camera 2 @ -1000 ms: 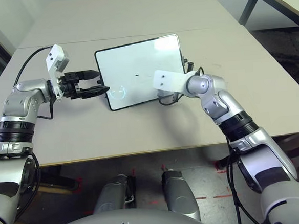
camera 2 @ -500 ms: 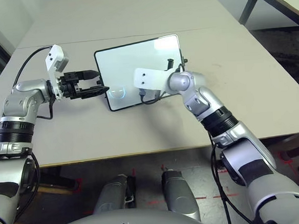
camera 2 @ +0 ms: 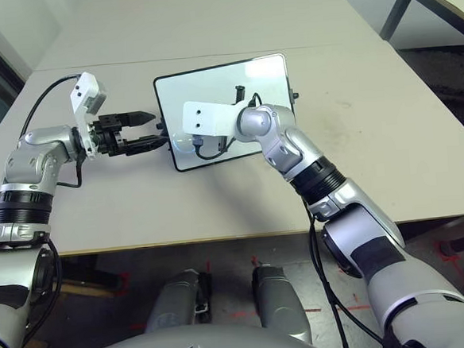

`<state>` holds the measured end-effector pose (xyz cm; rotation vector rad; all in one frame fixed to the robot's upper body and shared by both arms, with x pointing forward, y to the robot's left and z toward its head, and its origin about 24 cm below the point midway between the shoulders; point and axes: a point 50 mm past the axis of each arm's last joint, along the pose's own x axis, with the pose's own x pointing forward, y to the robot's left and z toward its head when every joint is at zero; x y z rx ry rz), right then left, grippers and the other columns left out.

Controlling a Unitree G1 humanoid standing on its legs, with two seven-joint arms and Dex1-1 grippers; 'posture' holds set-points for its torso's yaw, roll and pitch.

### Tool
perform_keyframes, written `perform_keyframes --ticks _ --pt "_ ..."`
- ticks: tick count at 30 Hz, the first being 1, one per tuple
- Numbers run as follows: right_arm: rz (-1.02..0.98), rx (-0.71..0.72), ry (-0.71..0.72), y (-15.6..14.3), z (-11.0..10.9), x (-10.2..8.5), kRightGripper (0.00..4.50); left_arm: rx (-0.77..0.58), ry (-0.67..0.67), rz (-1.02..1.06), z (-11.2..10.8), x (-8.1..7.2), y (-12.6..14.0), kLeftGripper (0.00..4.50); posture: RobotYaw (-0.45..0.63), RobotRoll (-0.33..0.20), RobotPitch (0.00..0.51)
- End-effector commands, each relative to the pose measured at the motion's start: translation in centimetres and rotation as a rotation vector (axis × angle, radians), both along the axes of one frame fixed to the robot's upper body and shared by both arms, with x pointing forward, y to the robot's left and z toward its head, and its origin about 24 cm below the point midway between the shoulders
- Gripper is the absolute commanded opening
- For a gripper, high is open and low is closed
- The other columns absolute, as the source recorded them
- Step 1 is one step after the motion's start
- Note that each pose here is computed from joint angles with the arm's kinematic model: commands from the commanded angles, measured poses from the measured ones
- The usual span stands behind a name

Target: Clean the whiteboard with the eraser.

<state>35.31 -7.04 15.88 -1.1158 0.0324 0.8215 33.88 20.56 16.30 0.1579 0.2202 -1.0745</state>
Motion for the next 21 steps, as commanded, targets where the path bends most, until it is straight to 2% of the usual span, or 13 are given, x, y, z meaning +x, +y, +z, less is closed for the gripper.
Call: perform_keyframes --ticks 1,14,21 --pt "-0.055 -0.055 0.050 -1.7 -1.9 -0.1 0.11 -0.001 -0.008 -0.002 0.2 -0.2 0.1 4.50 0.13 0.000 0.104" --pt "-0.174 -0.089 0.093 -6.4 -3.2 -0.4 0.11 0.000 -0.007 -0.002 0.2 0.0 0.1 4.50 0.12 0.000 0.103" --pt "-0.248 -0.121 0.095 -9.5 -3.2 -0.2 0.11 0.002 -0.008 0.001 0.3 0.0 0.1 4.50 0.12 0.000 0.105"
